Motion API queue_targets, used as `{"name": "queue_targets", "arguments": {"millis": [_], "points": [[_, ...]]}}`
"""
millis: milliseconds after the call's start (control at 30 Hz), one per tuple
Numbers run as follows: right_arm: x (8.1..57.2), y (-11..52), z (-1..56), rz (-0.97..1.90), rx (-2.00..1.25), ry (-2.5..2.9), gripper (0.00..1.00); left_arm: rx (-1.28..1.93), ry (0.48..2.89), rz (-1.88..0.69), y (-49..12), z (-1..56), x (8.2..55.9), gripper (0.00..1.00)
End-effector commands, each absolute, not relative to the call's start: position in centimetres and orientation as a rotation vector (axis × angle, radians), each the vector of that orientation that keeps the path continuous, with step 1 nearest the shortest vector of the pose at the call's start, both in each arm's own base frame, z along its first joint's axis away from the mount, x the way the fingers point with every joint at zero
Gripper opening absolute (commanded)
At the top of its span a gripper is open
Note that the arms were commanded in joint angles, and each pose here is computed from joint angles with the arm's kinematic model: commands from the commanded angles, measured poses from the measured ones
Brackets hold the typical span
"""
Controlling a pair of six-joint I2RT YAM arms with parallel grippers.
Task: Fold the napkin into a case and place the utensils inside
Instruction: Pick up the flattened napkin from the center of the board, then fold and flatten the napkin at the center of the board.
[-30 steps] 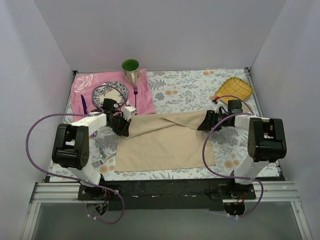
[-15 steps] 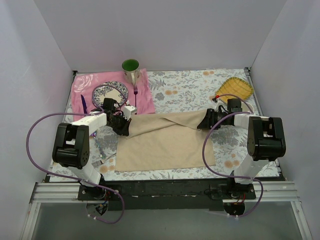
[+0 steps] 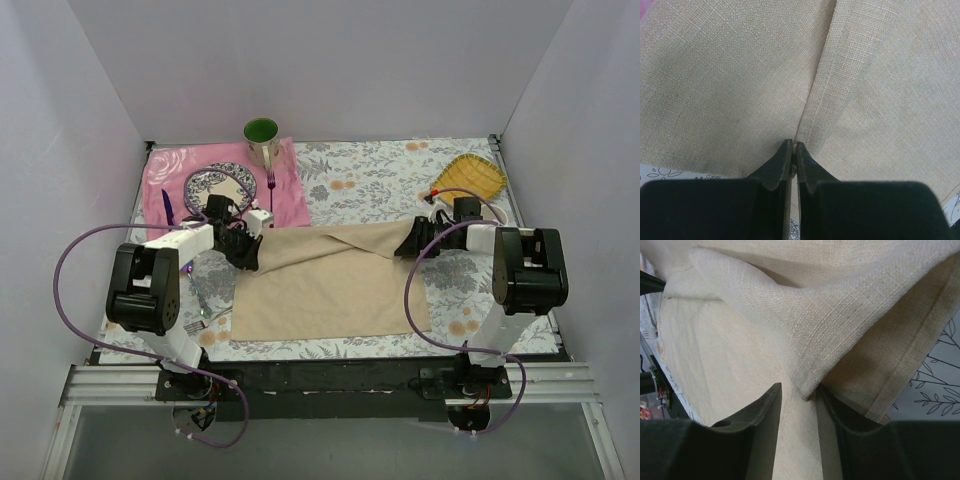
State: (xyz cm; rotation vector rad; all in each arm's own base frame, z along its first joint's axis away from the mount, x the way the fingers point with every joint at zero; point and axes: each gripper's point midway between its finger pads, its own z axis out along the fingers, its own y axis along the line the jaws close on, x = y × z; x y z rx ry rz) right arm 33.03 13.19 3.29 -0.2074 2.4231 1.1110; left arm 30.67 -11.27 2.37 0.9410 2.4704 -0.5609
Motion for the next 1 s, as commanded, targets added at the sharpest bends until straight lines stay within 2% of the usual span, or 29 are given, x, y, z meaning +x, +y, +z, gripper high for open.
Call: {"name": "queue_targets", "arguments": {"millis": [0, 133, 167, 233, 333, 467, 633, 867, 967], "points": [[34.0, 13.8, 3.4, 1.177, -0.186, 2.402, 0.31, 0.932, 2.437, -0.514, -11.2, 2.4, 32.5, 0.00], [35.1, 13.9, 4.3, 1.164, -0.207, 2.372, 0.21, 0.910, 2.435, -0.500, -11.2, 2.4, 33.4, 0.00], [35.4, 13.8, 4.5, 1.158, -0.209, 2.371, 0.17, 0.906, 2.434, -0.495, -11.2, 2.5, 33.6, 0.00], [35.5, 13.8, 4.9, 1.160, -0.222, 2.385, 0.02, 0.894, 2.419, -0.487, -11.3, 3.0, 34.5, 0.00], [36.6, 13.6, 6.7, 1.145, -0.267, 2.367, 0.01, 0.905, 2.359, -0.475, -11.4, 5.0, 35.1, 0.00], [34.3, 13.4, 10.4, 1.168, -0.299, 2.369, 0.01, 0.930, 2.228, -0.427, -11.2, 9.2, 35.1, 0.00], [30.7, 12.6, 11.4, 1.131, -0.356, 2.444, 0.01, 1.034, 2.153, -0.441, -11.0, 12.0, 32.0, 0.00], [24.1, 9.5, 8.1, 1.047, -0.384, 2.716, 0.01, 1.292, 2.147, -0.432, -9.2, 9.3, 25.7, 0.00], [24.1, 8.4, 7.4, 0.948, -0.410, 2.731, 0.01, 1.378, 2.145, -0.396, -8.2, 7.3, 23.8, 0.00]]}}
